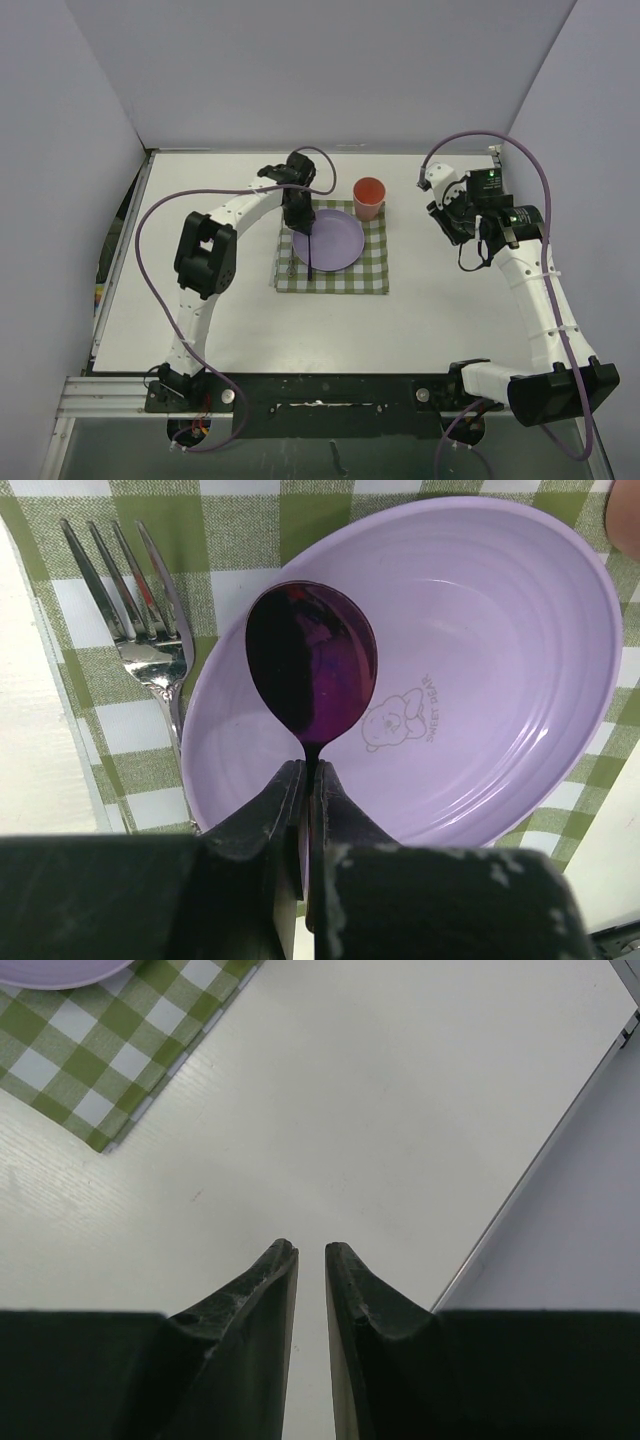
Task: Set the dinner table for one person
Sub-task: Place the spoon on the napkin.
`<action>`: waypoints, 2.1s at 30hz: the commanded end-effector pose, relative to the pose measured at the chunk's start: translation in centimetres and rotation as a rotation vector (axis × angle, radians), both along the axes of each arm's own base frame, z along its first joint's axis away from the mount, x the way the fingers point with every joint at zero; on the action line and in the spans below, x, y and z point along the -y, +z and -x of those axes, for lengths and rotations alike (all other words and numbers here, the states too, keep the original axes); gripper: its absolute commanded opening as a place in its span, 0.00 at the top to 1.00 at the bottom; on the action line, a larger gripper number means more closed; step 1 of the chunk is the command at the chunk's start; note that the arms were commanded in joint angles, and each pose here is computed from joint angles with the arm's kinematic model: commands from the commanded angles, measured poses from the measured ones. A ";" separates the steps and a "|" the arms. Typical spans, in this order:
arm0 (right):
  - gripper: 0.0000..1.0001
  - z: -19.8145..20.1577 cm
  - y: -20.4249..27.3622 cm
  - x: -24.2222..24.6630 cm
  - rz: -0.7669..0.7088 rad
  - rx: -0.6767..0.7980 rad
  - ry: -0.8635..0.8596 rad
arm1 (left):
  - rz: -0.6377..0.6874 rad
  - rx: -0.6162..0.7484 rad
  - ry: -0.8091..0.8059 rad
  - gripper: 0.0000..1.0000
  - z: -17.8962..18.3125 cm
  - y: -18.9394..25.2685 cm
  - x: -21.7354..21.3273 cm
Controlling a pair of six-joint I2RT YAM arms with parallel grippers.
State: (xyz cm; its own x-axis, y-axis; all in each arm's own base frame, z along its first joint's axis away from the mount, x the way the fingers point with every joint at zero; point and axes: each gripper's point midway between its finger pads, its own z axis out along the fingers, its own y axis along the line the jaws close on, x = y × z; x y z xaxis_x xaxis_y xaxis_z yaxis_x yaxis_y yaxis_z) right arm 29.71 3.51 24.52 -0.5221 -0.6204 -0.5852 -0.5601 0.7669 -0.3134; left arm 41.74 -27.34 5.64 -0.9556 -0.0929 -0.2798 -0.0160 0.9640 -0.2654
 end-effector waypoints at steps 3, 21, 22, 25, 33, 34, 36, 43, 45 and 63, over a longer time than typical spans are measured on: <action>0.80 -0.8 2.2 -0.2 -0.029 0.062 -0.003 | 0.017 0.028 -0.009 1.00 -0.6 -0.6 0.9; 0.79 -0.6 2.3 0.1 -0.027 0.064 -0.012 | 0.016 -0.020 -0.005 1.00 -0.3 -3.2 1.1; 0.80 -0.6 2.3 0.1 -0.027 0.066 -0.012 | 0.016 -0.022 -0.003 1.00 -0.3 -3.3 1.1; 0.80 -0.6 2.4 0.2 -0.026 0.068 -0.010 | 0.016 -0.022 0.000 1.00 -0.3 -3.4 1.1; 0.79 -0.5 2.4 0.2 -0.026 0.071 -0.009 | 0.001 -0.026 0.007 1.00 -0.2 -3.7 0.8; 0.80 -0.4 2.4 0.2 -0.025 0.070 -0.008 | -0.002 -0.023 0.009 1.00 -0.2 -3.6 0.8; 0.79 -0.4 2.3 0.2 -0.024 0.070 -0.008 | -0.004 -0.024 0.012 0.95 -0.2 -3.7 0.6; 0.80 -0.4 2.3 0.2 -0.023 0.070 -0.007 | -0.007 -0.031 0.015 0.82 -0.1 -4.0 0.5; 0.80 -0.4 2.4 0.3 -0.023 0.073 -0.008 | -0.008 -0.031 0.018 0.82 -0.1 -4.1 0.5; 0.79 -0.1 2.5 0.1 -0.033 0.075 0.001 | -0.028 0.060 0.021 0.55 -0.7 -0.3 -0.4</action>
